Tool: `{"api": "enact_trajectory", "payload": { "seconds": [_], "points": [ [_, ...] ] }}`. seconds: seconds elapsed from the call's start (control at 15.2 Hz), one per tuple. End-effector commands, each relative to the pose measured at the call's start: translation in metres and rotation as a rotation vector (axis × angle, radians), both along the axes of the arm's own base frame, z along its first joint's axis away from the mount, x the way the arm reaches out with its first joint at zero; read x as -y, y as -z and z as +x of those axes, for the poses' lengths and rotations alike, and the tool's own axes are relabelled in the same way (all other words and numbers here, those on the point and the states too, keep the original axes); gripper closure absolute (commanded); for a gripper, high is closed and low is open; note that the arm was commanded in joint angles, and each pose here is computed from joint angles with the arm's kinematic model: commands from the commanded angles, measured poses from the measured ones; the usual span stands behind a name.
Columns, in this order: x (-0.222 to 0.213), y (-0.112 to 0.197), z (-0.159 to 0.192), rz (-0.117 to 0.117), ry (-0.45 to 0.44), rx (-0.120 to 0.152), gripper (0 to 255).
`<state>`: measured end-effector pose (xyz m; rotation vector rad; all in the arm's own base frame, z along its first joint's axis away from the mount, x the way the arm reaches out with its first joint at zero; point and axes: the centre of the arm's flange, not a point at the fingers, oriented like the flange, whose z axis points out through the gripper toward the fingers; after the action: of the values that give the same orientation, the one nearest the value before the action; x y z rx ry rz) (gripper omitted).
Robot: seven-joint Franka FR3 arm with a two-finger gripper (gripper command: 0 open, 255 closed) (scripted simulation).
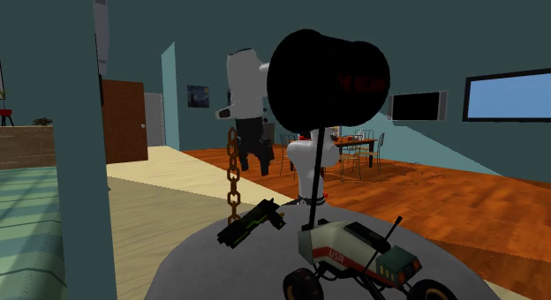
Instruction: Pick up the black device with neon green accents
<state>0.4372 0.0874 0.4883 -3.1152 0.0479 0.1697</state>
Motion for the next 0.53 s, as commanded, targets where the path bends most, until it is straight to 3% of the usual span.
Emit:
{"api": "enact_trajectory", "payload": {
  "seconds": [0.0, 0.46],
  "points": [
    [-0.015, 0.019, 0.015, -0.006, 0.01, -0.015, 0],
    [-0.058, 0.077, 0.063, -0.024, 0.04, -0.061, 0]
  ]
}}
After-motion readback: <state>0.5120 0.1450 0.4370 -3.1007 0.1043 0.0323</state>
